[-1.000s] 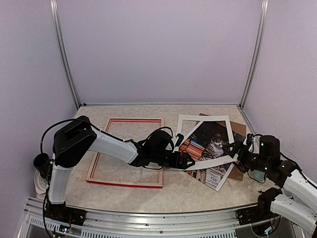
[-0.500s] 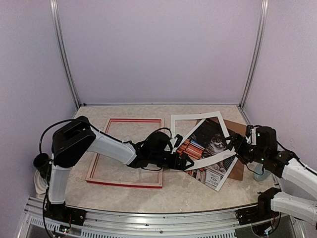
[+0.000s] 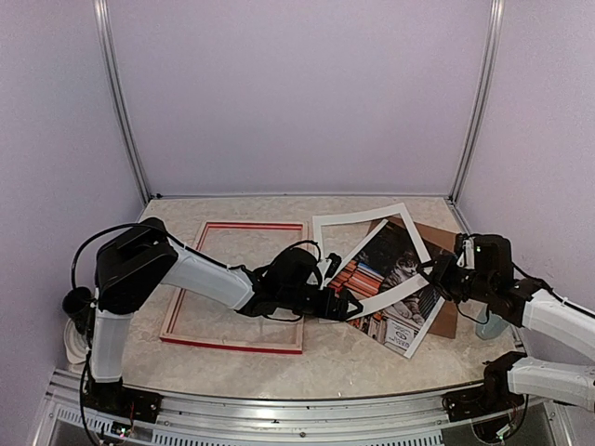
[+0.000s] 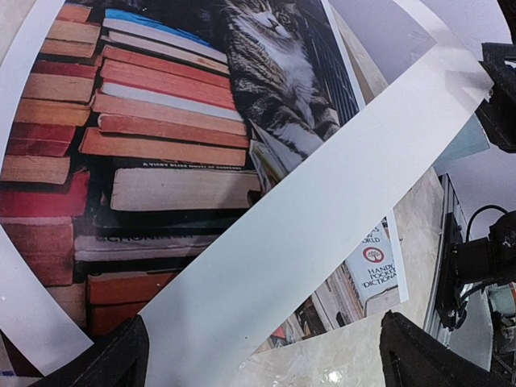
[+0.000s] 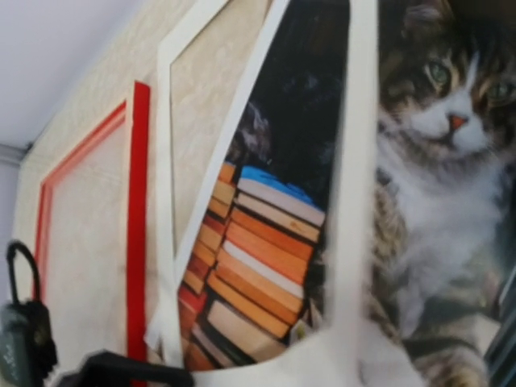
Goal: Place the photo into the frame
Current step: Pick up the mat board from the photo.
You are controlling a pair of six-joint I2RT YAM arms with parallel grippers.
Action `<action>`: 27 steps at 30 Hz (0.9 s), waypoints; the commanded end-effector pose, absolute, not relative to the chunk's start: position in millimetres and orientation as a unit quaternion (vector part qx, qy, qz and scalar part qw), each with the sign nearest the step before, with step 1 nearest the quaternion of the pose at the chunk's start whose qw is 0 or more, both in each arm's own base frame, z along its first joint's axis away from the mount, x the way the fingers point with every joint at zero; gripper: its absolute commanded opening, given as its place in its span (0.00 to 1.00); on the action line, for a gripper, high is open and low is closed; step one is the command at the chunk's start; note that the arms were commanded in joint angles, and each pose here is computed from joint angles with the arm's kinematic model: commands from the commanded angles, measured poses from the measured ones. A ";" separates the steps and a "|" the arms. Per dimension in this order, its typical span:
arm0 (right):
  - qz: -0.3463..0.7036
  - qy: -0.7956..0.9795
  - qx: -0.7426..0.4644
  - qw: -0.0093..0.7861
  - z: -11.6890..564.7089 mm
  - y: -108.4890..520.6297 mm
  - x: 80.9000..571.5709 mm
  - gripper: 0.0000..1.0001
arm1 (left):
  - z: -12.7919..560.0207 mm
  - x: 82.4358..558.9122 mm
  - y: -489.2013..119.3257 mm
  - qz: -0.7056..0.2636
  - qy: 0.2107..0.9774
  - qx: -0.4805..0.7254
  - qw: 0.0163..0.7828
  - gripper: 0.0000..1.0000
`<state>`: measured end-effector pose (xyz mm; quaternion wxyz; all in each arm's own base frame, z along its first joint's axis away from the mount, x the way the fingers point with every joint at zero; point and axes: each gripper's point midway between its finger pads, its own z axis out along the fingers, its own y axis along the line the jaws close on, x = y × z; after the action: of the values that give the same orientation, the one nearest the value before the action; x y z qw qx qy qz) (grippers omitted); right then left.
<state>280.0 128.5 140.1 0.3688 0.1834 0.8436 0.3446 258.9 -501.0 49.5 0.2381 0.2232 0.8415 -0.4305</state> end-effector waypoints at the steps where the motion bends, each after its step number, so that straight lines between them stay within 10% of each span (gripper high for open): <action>1: 0.331 0.838 0.195 0.388 153.0 119.6 285.5 0.30 | 43.5 248.1 -493.6 -0.419 0.851 0.229 0.221 0.99; 11: 0.289 0.833 0.199 0.428 178.9 103.7 293.6 0.00 | 97.3 268.5 -492.5 -0.445 0.829 0.212 0.264 0.99; 27: 0.332 0.782 0.197 0.490 252.4 108.8 317.1 0.00 | 141.8 300.2 -375.3 -0.379 0.854 0.096 0.343 0.99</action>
<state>304.1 109.7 191.4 0.4299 0.1970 0.8296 0.2970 278.3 -430.3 143.5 0.3179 0.1610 0.8309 -0.4274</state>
